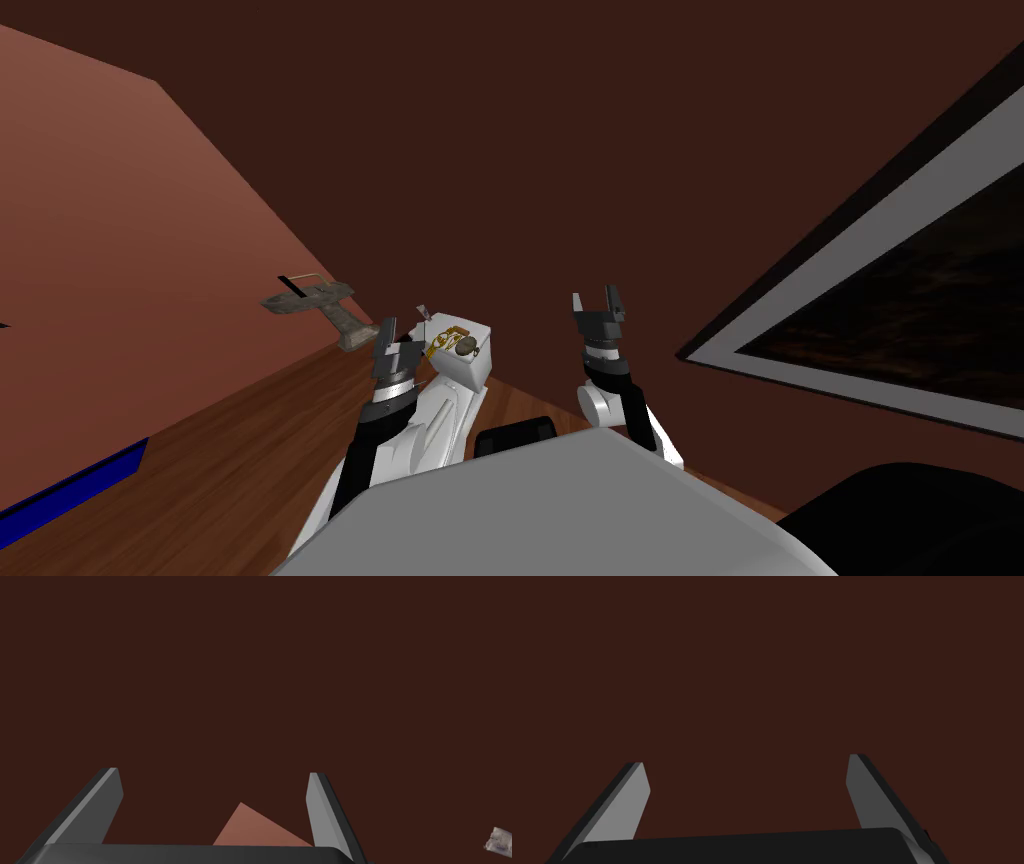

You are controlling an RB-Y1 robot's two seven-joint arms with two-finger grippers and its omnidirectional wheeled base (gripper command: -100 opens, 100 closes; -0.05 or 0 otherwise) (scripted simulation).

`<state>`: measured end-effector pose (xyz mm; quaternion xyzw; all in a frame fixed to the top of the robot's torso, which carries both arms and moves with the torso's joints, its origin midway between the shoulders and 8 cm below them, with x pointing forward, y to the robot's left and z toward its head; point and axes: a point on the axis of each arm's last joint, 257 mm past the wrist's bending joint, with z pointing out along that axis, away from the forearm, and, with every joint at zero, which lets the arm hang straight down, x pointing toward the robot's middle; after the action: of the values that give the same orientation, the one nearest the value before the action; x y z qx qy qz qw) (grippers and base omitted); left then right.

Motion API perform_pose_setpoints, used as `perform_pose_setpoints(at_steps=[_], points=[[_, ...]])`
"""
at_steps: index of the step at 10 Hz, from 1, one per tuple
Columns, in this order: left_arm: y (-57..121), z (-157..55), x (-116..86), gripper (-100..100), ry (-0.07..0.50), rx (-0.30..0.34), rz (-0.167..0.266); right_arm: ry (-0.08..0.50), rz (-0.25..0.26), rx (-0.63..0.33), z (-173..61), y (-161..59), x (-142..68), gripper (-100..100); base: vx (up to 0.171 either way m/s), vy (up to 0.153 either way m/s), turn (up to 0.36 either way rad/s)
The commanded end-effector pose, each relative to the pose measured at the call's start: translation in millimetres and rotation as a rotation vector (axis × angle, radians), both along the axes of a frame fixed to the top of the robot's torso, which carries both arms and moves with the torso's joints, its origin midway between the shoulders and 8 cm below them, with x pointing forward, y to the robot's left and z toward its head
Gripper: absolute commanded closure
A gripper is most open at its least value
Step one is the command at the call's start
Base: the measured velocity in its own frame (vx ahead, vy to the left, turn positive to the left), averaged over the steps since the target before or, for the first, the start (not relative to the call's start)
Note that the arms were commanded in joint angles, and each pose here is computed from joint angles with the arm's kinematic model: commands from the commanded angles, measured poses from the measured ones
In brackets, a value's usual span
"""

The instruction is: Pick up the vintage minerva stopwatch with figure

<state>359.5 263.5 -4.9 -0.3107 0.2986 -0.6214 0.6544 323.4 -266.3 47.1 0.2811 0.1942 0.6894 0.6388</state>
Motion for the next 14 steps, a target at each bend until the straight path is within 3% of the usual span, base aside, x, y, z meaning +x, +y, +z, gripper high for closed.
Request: perform_pose_setpoints(at_steps=[1, 8, 9, 14], points=[[-2.1, -13, 5, -100, 0.033, 0.035, -0.009, 0.0, 0.0, 0.0, 0, 0, 0, 0, -0.063, 0.029, -0.027], [-0.9, -96, 29, -100, 0.217, 0.134, 0.001, 0.0, 0.0, 0.0, 0, 0, 0, 0, -0.188, 0.084, -0.051], [-0.6, -98, 29, -100, 0.222, 0.134, 0.002, 0.0, 0.0, 0.0, 0, 0, 0, 0, -0.151, 0.037, -0.027], [4.4, -177, 37, -100, 0.385, 0.194, 0.016, 0.0, 0.0, 0.0, 0, 0, 0, 0, -0.228, 0.07, -0.057]])
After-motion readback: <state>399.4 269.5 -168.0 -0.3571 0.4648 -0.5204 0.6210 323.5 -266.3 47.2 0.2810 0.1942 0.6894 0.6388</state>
